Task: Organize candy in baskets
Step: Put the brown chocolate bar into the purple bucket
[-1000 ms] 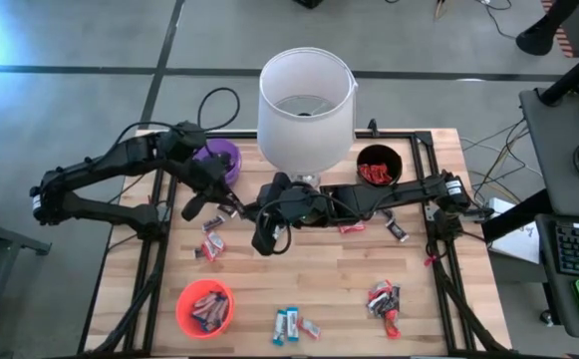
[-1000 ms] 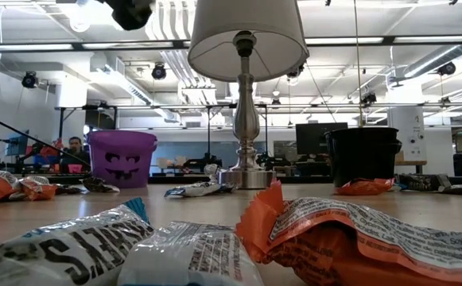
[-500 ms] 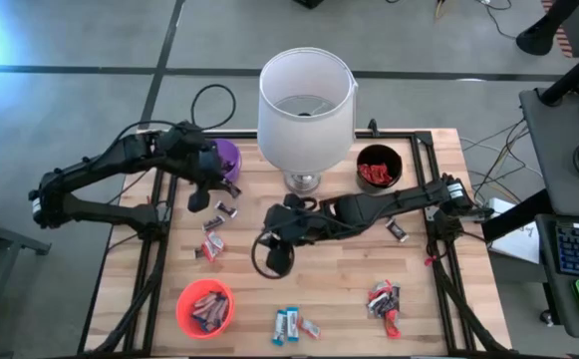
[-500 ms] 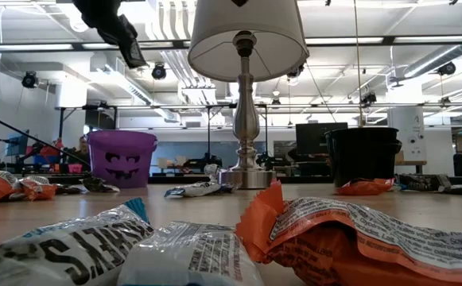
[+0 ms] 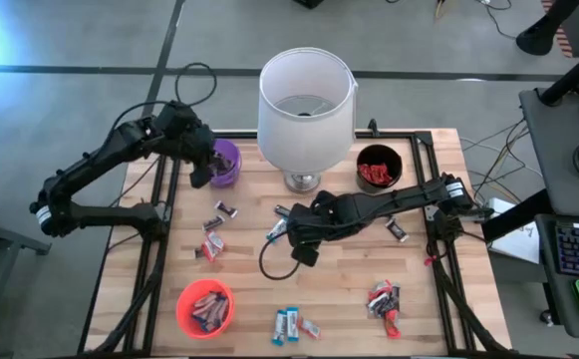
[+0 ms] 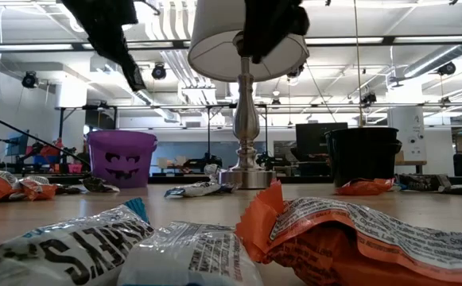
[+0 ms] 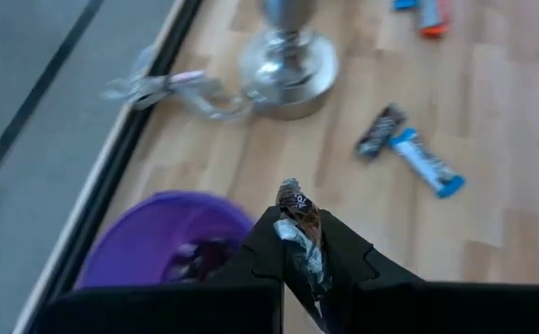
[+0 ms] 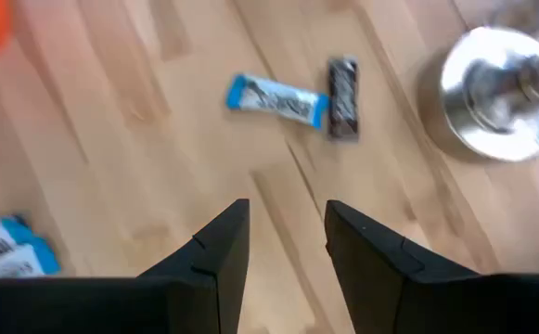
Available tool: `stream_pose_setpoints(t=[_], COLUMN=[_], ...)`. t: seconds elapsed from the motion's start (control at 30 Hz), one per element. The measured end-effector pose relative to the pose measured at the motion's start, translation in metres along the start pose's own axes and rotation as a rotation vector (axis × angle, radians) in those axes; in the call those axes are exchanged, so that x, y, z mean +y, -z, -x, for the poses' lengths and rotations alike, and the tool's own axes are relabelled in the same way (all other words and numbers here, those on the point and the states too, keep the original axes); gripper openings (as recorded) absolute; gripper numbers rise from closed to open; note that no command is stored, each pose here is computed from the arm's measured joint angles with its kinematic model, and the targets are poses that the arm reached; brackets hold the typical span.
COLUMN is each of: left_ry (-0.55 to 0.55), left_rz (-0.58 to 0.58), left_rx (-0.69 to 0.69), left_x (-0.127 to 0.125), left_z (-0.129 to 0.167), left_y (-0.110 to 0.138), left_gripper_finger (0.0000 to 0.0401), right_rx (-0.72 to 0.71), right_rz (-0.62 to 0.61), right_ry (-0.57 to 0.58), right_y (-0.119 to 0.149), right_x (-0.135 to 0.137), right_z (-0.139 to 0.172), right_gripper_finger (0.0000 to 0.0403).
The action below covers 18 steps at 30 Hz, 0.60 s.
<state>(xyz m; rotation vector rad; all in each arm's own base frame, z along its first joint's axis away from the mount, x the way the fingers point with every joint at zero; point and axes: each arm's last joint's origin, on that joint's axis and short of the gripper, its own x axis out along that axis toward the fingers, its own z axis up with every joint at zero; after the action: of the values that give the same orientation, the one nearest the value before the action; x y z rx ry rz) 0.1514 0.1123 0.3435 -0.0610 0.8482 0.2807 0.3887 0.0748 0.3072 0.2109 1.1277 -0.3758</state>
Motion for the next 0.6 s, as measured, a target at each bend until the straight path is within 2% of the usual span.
stream_pose_setpoints(t=[0.4,0.6], left_ry=[-0.076,-0.089], left_rz=[0.138,0.13], left_rx=[0.112,0.147], left_x=[0.042,0.047], left_z=[-0.021,-0.027], left_y=[0.01,0.011], left_gripper_finger=[0.0006,0.0007], right_rx=[0.128,0.183], right_rz=[0.035,0.038], right_ry=[0.082,0.119], right_y=[0.02,0.027], right_x=[-0.006,-0.009], right_z=[-0.022,-0.024], right_gripper_finger=[0.0137,0.0137])
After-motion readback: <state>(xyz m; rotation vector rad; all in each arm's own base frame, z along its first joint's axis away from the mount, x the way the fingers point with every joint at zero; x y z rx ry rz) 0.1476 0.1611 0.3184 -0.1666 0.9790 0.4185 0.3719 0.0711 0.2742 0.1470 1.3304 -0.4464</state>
